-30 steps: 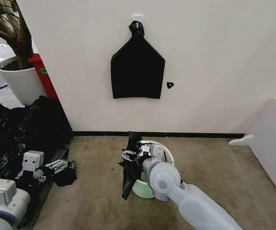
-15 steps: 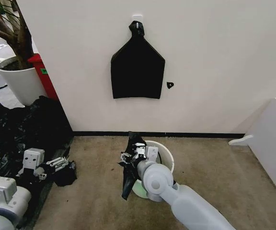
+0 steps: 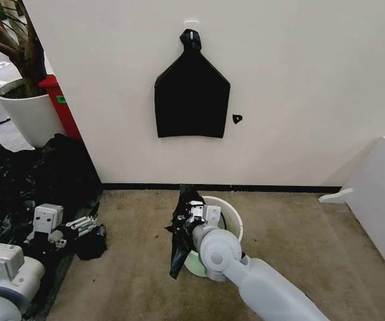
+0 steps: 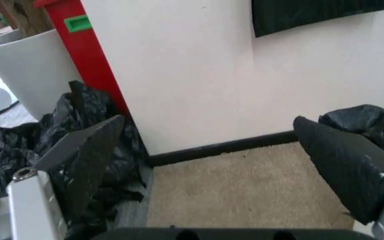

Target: Place the garbage bag over the trash bin.

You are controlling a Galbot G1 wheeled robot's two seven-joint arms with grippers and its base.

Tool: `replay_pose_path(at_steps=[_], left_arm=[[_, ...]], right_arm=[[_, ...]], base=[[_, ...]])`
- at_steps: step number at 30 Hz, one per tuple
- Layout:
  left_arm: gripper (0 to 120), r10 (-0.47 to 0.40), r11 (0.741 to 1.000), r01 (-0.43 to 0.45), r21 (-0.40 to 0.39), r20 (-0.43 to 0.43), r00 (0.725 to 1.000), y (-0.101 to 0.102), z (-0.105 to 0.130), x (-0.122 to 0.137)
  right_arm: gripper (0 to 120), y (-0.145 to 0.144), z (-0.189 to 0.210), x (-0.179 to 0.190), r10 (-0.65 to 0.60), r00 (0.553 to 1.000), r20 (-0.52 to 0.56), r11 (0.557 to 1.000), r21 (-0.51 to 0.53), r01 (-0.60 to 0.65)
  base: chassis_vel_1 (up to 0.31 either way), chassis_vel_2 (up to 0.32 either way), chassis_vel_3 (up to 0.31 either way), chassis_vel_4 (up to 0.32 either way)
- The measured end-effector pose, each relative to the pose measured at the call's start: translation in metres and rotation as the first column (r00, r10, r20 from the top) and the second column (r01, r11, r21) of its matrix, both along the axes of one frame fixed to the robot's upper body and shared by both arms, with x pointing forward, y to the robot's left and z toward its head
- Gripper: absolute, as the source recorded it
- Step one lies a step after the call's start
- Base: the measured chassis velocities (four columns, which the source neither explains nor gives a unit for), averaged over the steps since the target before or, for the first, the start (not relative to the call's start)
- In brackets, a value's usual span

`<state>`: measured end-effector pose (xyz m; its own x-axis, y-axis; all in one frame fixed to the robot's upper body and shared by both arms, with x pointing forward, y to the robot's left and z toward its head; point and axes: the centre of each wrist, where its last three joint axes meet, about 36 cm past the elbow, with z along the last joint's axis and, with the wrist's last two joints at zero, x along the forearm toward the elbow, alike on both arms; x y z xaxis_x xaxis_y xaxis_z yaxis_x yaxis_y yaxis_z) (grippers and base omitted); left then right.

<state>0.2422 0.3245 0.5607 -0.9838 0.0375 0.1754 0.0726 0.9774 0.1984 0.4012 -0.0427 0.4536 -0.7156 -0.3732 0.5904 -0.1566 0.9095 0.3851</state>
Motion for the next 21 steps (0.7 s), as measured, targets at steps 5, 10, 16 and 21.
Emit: replay_pose_path(at_steps=[5, 10, 16, 21], left_arm=[[100, 0.004, 1.000, -0.004, -0.001, 0.001, 1.000, 0.001, 0.000, 0.000], [100, 0.002, 1.000, -0.002, -0.005, -0.003, 1.000, 0.000, -0.001, -0.001], [100, -0.005, 1.000, 0.005, -0.008, -0.008, 1.000, 0.000, -0.003, -0.001], [100, -0.016, 1.000, 0.016, -0.012, -0.010, 1.000, -0.003, -0.005, 0.000]], right_arm=[[0, -0.001, 0.007, -0.002, -0.011, 1.000, 0.010, 1.000, 0.003, 0.011], [0, -0.006, 0.015, -0.007, -0.007, 1.000, 0.022, 1.000, 0.008, 0.006], [0, -0.015, 0.016, -0.009, -0.012, 1.000, 0.028, 1.000, -0.001, 0.012], [0, -0.021, 0.014, -0.012, -0.018, 1.000, 0.020, 1.000, -0.007, 0.018]], base=[[0.000, 0.000, 0.000, 0.000], [0.000, 0.000, 0.000, 0.000], [0.000, 0.000, 0.000, 0.000], [0.000, 0.000, 0.000, 0.000]])
